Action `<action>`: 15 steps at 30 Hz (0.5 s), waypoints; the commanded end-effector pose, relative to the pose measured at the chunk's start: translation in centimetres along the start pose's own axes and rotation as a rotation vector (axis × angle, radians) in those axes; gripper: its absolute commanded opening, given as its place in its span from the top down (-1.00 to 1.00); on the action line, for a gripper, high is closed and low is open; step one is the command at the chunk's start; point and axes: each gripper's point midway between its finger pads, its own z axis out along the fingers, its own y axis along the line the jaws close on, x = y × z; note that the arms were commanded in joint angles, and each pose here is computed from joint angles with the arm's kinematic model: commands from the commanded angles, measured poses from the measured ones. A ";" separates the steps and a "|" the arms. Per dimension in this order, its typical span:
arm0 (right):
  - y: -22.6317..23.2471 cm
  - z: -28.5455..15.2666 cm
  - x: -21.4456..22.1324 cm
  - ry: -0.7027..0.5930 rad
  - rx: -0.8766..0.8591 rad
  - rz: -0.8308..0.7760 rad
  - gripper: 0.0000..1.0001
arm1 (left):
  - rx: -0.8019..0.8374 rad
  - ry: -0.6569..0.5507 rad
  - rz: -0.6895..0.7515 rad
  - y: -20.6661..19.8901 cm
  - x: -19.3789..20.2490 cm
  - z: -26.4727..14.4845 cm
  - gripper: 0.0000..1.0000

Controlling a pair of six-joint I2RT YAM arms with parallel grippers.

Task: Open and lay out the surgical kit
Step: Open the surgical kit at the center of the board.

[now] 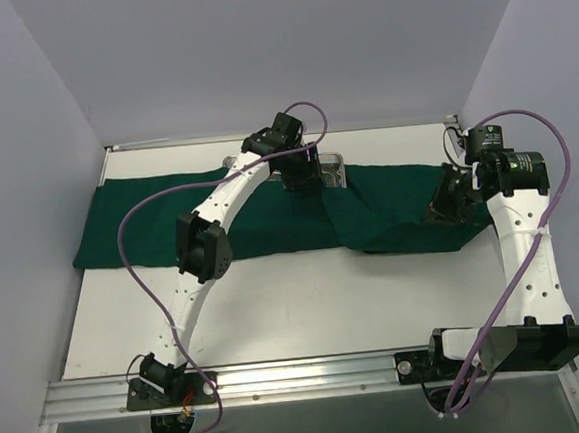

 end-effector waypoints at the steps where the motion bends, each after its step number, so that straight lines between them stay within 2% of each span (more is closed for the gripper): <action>1: -0.2 -0.5 -0.4 -0.011 0.011 -0.008 1.00 | 0.062 0.003 -0.017 -1.7 -0.3 -0.2 -0.37; 3: -0.3 -0.5 -0.4 -0.012 0.013 -0.005 1.00 | 0.079 0.019 -0.016 -2.0 0.0 0.5 -0.30; 5: -0.2 -0.6 -0.5 -0.015 0.011 -0.005 1.00 | 0.098 0.025 -0.014 -2.1 0.1 1.2 -0.08; 6: -0.2 -0.6 -0.5 -0.017 0.012 -0.004 1.00 | 0.106 0.025 -0.011 -2.2 0.0 1.2 0.13; 7: -0.3 -0.6 -0.6 -0.021 0.013 -0.003 1.00 | 0.114 0.029 0.005 -2.3 0.2 1.2 0.61; 9: -0.2 -0.7 -0.7 -0.024 0.012 -0.001 1.00 | 0.118 0.019 0.035 -2.5 -0.1 0.6 0.94; 13: -0.6 -0.5 -1.3 -0.039 0.037 0.000 1.00 | 0.036 -0.035 0.171 -1.9 -0.2 -2.2 0.95; 14: -0.9 -0.2 -1.5 -0.039 0.053 0.003 1.00 | 0.027 -0.111 0.213 -3.0 -1.4 -5.1 0.95; 15: -1.2 0.1 -1.6 -0.034 0.068 0.006 1.00 | 0.018 -0.129 0.253 -3.8 -0.9 -6.0 0.95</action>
